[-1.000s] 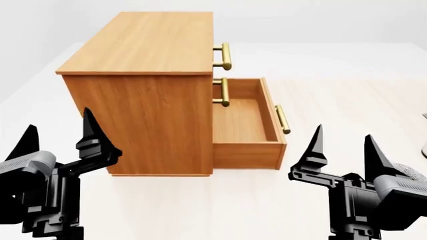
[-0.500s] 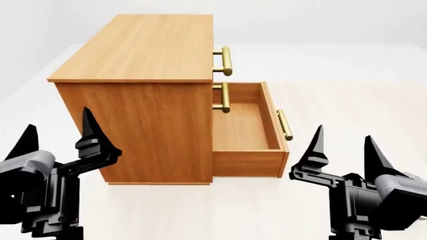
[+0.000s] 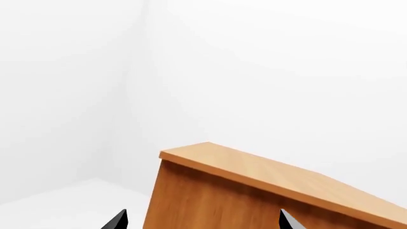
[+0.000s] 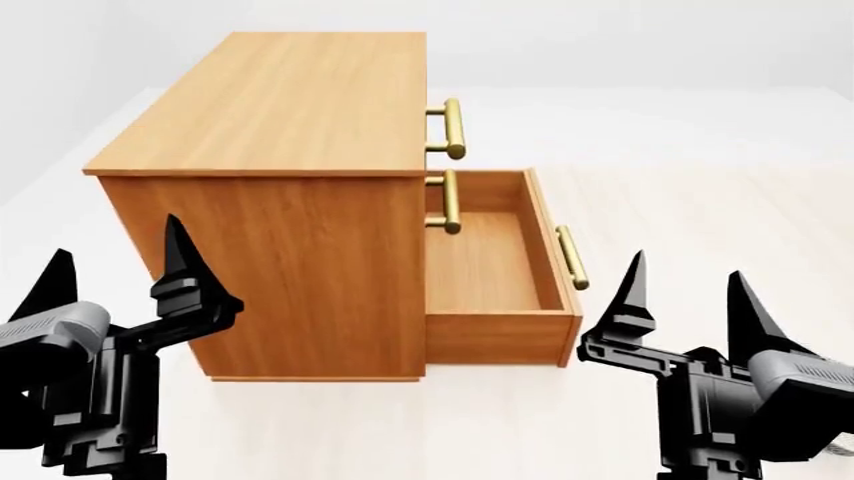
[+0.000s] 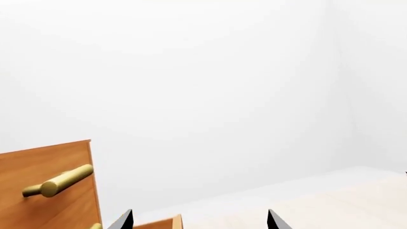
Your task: Put the bowl on top of the cabinet.
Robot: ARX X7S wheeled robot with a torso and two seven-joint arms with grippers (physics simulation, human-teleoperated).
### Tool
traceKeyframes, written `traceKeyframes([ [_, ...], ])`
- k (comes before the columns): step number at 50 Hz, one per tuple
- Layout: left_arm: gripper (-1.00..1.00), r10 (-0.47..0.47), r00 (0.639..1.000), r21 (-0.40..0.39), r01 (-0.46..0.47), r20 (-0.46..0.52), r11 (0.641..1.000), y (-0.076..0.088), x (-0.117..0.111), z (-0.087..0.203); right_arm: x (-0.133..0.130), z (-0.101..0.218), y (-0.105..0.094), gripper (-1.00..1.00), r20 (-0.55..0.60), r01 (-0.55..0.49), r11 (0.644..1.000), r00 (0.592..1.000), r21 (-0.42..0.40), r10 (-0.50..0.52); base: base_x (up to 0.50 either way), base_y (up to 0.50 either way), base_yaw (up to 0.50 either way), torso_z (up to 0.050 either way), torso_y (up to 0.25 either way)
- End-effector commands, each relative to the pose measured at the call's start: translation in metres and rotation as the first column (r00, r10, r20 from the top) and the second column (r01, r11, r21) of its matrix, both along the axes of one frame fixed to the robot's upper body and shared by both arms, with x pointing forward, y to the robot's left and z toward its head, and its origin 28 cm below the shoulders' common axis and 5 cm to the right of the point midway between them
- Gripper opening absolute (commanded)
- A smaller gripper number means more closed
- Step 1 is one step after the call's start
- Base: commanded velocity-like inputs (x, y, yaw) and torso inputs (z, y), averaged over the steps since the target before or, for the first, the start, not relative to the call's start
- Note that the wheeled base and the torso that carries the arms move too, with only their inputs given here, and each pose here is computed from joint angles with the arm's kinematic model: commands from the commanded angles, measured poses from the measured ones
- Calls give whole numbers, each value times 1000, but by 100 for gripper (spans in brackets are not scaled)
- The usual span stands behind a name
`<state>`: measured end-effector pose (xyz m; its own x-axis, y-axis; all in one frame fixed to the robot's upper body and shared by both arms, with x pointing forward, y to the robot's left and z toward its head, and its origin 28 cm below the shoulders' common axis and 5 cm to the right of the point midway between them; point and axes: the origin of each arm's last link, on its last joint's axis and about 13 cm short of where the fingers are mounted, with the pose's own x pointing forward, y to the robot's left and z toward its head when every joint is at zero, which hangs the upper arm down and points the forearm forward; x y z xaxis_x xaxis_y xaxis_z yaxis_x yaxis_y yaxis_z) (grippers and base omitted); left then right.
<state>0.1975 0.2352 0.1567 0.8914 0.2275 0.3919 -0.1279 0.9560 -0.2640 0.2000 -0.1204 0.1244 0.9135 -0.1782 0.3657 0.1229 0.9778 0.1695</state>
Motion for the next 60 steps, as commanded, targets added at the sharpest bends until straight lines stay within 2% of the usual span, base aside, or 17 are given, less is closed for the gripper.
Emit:
traceKeyframes([
  [1, 100, 0, 1000, 1, 0, 0, 1000, 0, 0, -1, 0, 0, 0, 100, -1, 1, 1000, 1000, 7, -1, 55, 0, 0, 0, 0],
  [24, 100, 0, 1000, 4, 0, -1, 1000, 0, 1, 0, 1, -1, 1, 100, -15, -7, 1000, 1000, -8, 7, 0, 0, 0, 0, 0],
  [29, 100, 2, 1000, 2, -2, 1, 1000, 0, 1, 0, -3, 10, -2, 100, -8, 9, 1000, 1000, -11, -9, 0, 0, 0, 0, 0],
  [33, 100, -1, 1000, 5, 1, 0, 1000, -1, 2, 0, -2, 18, -9, 100, -28, 67, 997, 997, -24, -68, 0, 0, 0, 0, 0],
  [40, 100, -5, 1000, 5, 5, -1, 1000, -2, 3, 0, -5, 53, -25, 100, -79, 178, 976, 979, -125, -188, 0, 0, 0, 0, 0],
  [45, 100, -6, 1000, 4, 6, 0, 1000, -2, 3, 1, -11, 70, -39, 100, -108, 268, 952, 952, -148, -285, 0, 0, 0, 0, 0],
  [53, 100, -9, 1000, 0, 9, 3, 1000, -2, 3, 2, -15, 91, -55, 100, -176, 344, 920, 910, -187, -376, 0, 0, 0, 0, 0],
  [55, 100, -10, 1000, 1, 10, 3, 1000, -2, 3, 1, -14, 94, -57, 100, -184, 347, 920, 907, -181, -379, 0, 0, 0, 0, 0],
  [60, 100, -10, 1000, 0, 10, 3, 1000, -2, 4, 1, -11, 100, -68, 100, -250, 401, 905, 870, -143, -425, 0, 0, 0, 0, 0],
])
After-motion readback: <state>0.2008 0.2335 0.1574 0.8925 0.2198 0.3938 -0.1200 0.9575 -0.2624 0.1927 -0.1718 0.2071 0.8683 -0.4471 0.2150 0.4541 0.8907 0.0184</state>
